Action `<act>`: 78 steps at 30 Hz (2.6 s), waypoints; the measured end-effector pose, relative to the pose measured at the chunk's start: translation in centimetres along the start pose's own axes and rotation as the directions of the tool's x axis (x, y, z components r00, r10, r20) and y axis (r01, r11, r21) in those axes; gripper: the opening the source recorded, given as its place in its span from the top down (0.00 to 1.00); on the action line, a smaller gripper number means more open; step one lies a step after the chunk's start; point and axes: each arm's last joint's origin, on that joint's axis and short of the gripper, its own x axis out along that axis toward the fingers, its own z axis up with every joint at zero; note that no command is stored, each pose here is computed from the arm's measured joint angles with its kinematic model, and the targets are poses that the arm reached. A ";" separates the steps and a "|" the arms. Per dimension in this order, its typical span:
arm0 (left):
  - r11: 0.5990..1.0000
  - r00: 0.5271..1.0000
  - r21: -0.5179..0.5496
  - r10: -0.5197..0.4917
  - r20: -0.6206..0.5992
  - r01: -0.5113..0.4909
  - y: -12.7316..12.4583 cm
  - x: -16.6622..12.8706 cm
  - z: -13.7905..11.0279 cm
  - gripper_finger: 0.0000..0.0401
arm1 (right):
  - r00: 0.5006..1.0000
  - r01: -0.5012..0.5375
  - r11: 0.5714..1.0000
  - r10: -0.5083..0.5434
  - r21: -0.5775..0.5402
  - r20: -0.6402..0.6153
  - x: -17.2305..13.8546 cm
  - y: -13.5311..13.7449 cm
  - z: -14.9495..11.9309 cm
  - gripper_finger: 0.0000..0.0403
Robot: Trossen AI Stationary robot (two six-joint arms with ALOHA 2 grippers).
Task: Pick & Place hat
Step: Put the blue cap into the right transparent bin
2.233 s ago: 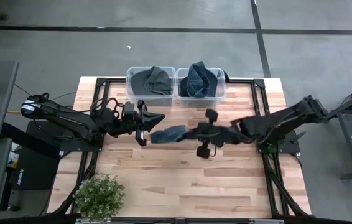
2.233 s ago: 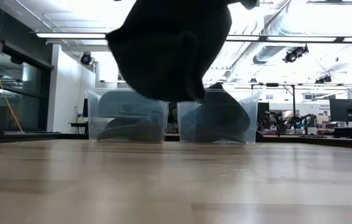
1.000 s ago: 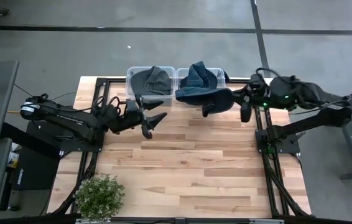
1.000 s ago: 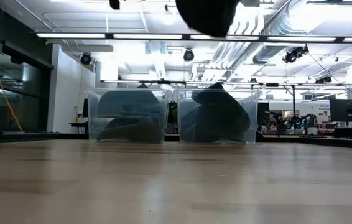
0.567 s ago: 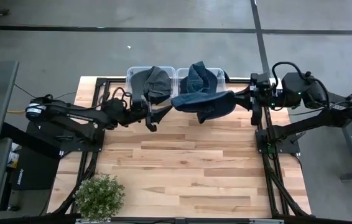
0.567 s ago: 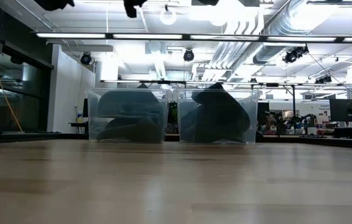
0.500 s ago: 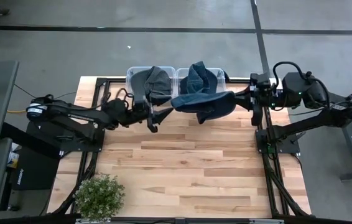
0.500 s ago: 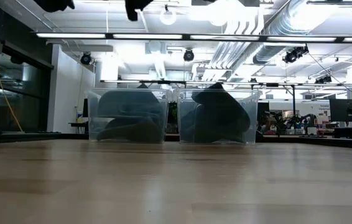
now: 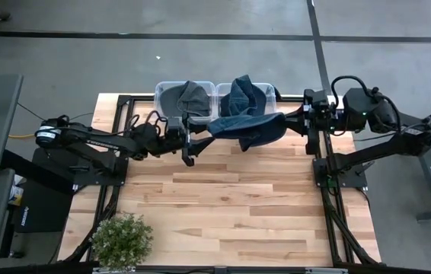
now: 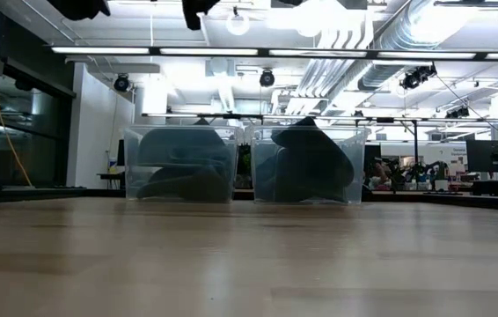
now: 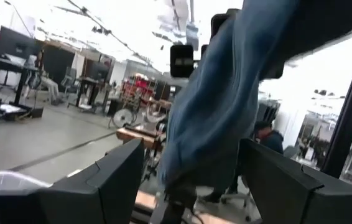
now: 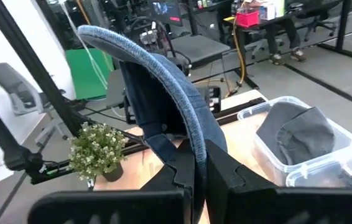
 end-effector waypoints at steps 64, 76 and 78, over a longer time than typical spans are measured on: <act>0.998 0.999 -0.060 0.001 0.037 0.001 -0.6 1.1 1.7 1.00 | 0.995 -0.098 0.995 0.098 0.035 0.008 7.9 -1.0 0.3 0.91; 0.996 0.999 -0.086 0.019 0.041 -0.015 -0.6 1.1 1.7 1.00 | 0.994 -0.108 0.994 0.108 -0.012 0.035 6.7 -1.2 0.8 0.80; 0.996 0.999 -0.092 0.026 0.043 -0.022 -0.5 1.1 1.7 1.00 | 0.994 -0.099 0.995 0.100 -0.022 0.045 6.1 -1.4 1.0 0.78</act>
